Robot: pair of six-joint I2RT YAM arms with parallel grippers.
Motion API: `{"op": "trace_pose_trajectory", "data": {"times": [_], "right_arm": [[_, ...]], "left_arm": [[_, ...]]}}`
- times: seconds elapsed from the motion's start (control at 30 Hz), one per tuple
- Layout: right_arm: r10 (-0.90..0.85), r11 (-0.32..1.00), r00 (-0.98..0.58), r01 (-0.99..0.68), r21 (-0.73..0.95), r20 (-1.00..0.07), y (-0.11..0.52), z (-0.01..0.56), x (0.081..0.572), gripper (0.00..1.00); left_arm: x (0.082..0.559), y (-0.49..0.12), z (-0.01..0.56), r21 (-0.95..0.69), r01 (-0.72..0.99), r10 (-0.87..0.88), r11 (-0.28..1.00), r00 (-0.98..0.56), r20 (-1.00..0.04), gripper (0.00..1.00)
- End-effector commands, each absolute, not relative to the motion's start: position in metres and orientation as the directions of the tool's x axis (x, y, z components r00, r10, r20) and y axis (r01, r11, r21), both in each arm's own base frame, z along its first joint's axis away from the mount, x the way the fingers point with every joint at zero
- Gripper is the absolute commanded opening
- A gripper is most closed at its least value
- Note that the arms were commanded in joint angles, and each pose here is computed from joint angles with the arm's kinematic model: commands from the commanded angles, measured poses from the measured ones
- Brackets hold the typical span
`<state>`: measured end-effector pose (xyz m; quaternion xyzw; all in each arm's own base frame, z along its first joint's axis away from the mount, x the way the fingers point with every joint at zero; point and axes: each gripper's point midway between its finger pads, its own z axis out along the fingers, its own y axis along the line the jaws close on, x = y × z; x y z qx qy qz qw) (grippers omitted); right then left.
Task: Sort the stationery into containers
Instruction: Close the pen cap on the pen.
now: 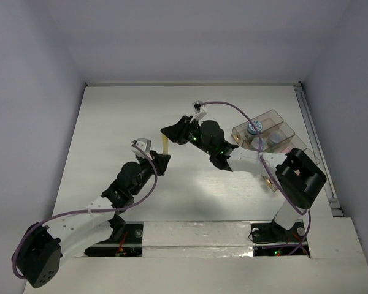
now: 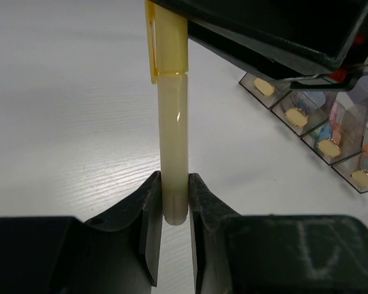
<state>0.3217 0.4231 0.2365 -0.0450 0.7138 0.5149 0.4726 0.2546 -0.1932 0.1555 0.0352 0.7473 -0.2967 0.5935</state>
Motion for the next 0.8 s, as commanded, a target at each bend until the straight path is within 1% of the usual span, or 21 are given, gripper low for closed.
{"op": "trace_pose_trajectory", "data": {"times": [0.0, 0.03, 0.13, 0.17, 0.27, 0.43, 0.63, 0.77], "right_arm": [[0.301, 0.394, -0.67, -0.562, 0.728, -0.679, 0.432, 0.211, 0.285, 0.0], [0.299, 0.389, -0.668, -0.566, 0.727, -0.681, 0.432, 0.212, 0.285, 0.0], [0.291, 0.44, -0.641, -0.569, 0.695, -0.71, 0.429, 0.21, 0.293, 0.0], [0.267, 0.475, -0.648, -0.555, 0.683, -0.713, 0.428, 0.203, 0.29, 0.0], [0.25, 0.571, -0.607, -0.536, 0.622, -0.754, 0.421, 0.196, 0.296, 0.0], [0.207, 0.588, -0.617, -0.542, 0.601, -0.759, 0.429, 0.181, 0.283, 0.0], [0.172, 0.57, -0.632, -0.562, 0.6, -0.756, 0.44, 0.167, 0.264, 0.0], [0.107, 0.585, -0.642, -0.577, 0.57, -0.76, 0.44, 0.148, 0.249, 0.0]], "left_arm": [[0.266, -0.186, 0.22, -0.436, 0.433, -0.437, 0.789, -0.104, -0.893, 0.0], [0.265, -0.186, 0.22, -0.439, 0.433, -0.44, 0.787, -0.105, -0.892, 0.0], [0.266, -0.186, 0.22, -0.438, 0.43, -0.438, 0.79, -0.104, -0.893, 0.0], [0.267, -0.185, 0.22, -0.438, 0.424, -0.438, 0.792, -0.103, -0.893, 0.0], [0.27, -0.183, 0.214, -0.433, 0.396, -0.426, 0.809, -0.113, -0.898, 0.0], [0.273, -0.184, 0.211, -0.431, 0.387, -0.42, 0.815, -0.119, -0.9, 0.0], [0.275, -0.181, 0.209, -0.424, 0.371, -0.412, 0.826, -0.115, -0.904, 0.0], [0.276, -0.176, 0.212, -0.415, 0.355, -0.408, 0.838, -0.098, -0.908, 0.0]]}}
